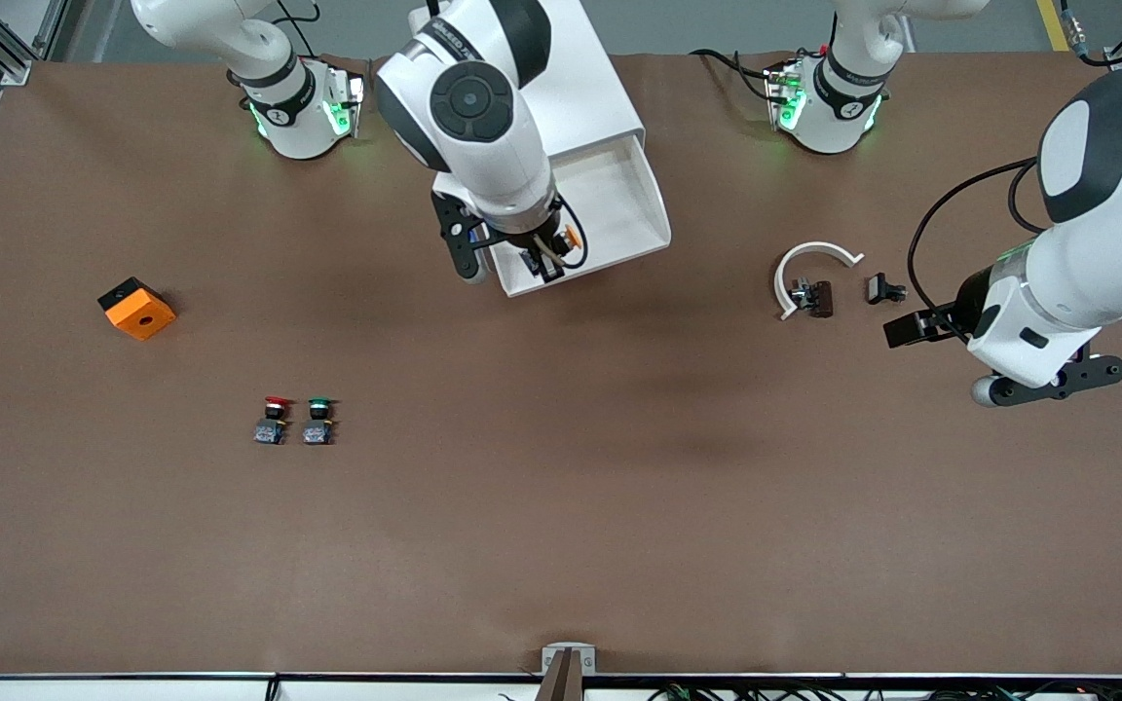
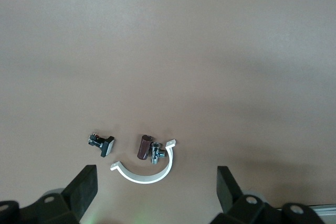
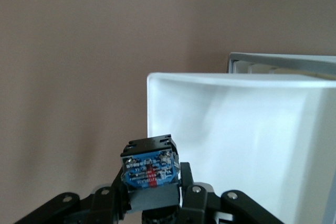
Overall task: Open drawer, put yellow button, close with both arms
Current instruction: 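Carry the yellow button with the right gripper over the open drawer, then lower the yellow button into the drawer and open the right gripper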
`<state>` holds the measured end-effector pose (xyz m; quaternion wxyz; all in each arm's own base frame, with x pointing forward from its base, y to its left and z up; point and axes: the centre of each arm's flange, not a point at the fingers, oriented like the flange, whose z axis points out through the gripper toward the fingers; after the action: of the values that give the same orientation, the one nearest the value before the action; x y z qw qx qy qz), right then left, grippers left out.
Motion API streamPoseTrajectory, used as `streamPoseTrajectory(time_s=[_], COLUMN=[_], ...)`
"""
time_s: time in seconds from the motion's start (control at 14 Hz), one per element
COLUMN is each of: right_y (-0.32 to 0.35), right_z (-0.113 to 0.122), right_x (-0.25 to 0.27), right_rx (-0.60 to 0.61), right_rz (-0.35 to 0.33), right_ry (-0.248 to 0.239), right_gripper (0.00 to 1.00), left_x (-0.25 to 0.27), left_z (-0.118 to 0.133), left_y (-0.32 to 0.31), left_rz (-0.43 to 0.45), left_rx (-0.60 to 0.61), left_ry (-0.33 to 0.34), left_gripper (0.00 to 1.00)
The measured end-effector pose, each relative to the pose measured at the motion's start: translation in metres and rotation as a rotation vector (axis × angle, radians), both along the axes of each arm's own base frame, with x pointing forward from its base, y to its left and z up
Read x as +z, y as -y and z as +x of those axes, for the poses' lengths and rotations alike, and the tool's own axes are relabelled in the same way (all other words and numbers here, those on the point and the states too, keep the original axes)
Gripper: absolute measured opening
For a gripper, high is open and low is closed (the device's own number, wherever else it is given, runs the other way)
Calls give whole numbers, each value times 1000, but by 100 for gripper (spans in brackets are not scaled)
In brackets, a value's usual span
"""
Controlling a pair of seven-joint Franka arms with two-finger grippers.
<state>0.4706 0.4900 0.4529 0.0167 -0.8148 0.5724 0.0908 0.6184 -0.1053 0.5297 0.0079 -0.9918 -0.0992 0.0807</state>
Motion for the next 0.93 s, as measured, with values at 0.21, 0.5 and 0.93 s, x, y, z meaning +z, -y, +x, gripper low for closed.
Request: streamPoseTrajectory(time_s=[0.21,0.5,0.93], right_y=[-14,-40,-44], right_z=[-12,-38,-38], right_x=[-10,-34,-47], right_rx=[4,35,38], right_rz=[-13,-43,-56], right_ry=[-14,-40,-50], right_gripper=[41,41,54], left_x=[-2,-2,-1], left_z=[-5,-9,-10], left_y=[-1,0,1], left_rz=[-2,-3,-5], left_rx=[0,-2,-5], left_ry=[4,5,9], left_gripper=[100,100,100])
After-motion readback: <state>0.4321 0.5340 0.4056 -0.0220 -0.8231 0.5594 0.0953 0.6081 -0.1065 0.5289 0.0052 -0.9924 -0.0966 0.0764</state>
